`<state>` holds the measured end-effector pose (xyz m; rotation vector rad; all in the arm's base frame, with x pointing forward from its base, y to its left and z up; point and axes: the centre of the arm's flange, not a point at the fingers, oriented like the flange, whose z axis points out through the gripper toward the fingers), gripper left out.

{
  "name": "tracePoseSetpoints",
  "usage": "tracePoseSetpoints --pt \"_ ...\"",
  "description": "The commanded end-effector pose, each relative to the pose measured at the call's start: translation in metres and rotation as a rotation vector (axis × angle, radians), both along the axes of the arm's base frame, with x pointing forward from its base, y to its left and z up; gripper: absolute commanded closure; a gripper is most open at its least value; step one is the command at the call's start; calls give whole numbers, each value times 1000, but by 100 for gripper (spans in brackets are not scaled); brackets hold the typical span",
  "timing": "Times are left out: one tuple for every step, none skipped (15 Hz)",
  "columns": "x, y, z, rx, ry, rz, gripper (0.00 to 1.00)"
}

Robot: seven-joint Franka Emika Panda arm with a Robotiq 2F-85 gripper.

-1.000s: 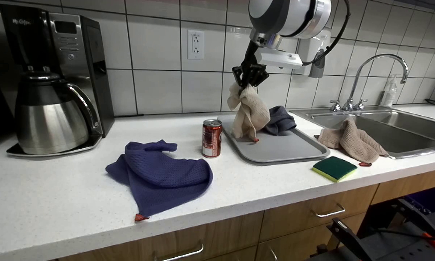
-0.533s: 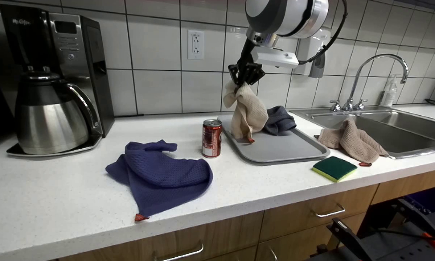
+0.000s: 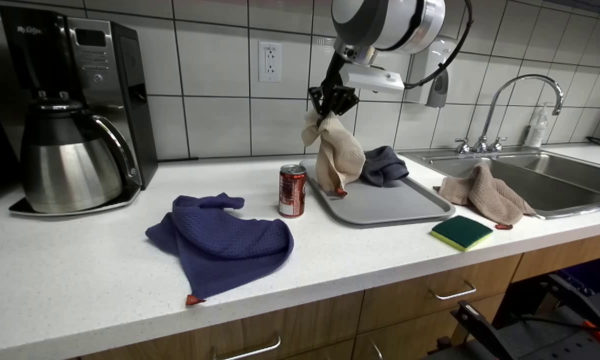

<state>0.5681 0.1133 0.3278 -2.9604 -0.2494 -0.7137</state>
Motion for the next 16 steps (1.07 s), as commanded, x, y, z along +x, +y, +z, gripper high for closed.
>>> tracePoseSetpoints --pt "19 1 -2 28 -16 41 98" --pt "22 4 -4 34 -14 51 98" --pt "24 6 -6 39 -15 62 98" --pt "27 8 -8 44 -15 71 98" --pt "30 10 -11 49 -16 82 98" --pt "34 12 -13 52 -14 91 98" --pt "37 13 -14 55 -13 99 98" --pt "40 15 -16 57 -15 108 98" --pt "42 16 -17 58 -16 119 98" --pt "45 19 -18 59 -18 129 98" --pt "46 21 -17 58 -20 140 98" --pt "47 24 -17 55 -24 152 98" --pt "49 27 -17 56 -26 161 98" --pt "50 30 -18 54 -30 170 98" --pt "51 32 -18 52 -32 181 98" --pt "51 35 -20 49 -36 192 98"
